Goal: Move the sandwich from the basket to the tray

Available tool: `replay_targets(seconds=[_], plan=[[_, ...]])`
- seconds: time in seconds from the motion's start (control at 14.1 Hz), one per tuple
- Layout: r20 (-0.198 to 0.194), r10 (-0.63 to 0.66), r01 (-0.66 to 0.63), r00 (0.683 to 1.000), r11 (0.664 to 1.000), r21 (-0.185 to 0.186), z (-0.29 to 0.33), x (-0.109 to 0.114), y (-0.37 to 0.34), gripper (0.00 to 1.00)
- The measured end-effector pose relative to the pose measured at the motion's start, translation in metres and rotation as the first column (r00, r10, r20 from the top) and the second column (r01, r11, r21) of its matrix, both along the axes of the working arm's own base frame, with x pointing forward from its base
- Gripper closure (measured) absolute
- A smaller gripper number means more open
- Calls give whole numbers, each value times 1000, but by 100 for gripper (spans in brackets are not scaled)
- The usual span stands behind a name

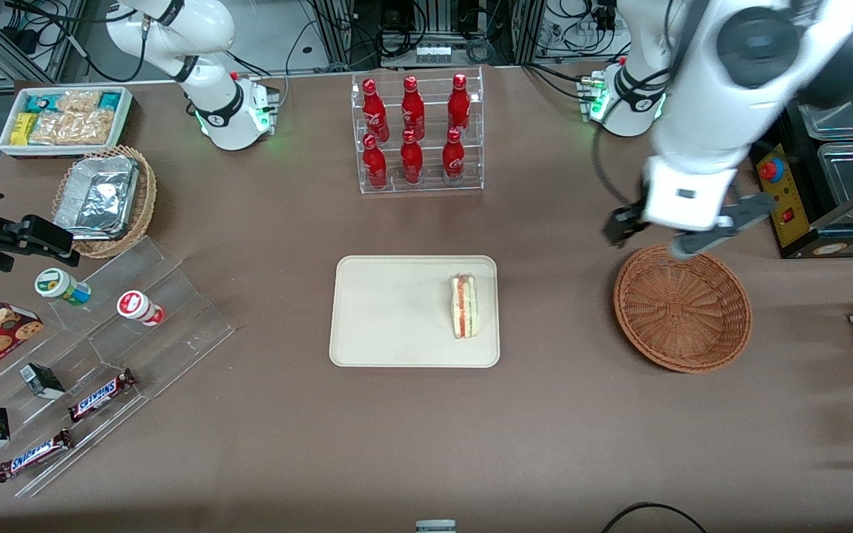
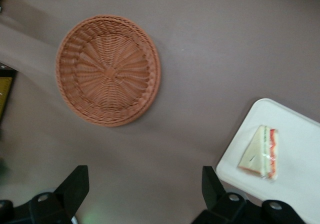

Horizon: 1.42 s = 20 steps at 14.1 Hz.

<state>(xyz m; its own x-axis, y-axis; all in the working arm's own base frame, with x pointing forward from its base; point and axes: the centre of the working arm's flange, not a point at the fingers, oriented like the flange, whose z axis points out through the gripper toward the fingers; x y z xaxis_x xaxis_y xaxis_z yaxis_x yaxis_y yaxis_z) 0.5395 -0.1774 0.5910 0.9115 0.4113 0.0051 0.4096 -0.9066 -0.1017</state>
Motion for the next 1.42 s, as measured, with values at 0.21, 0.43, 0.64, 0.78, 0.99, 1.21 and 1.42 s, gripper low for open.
replay_targets(seconds=[0.21,0.43,0.64,0.78,0.99,1.21,1.42], plan=[[-33,-58,57,998,997,-46,24,-4,69,0],[-53,-119,115,992,991,-70,41,-15,110,0],[-58,-177,172,982,981,-87,56,-33,137,0],[-59,-204,198,977,976,-91,60,-47,149,0],[-70,-218,212,973,973,-89,56,-66,149,0],[-67,-231,224,971,970,-99,54,-71,141,0],[-55,-238,231,970,967,-107,56,-68,137,0]])
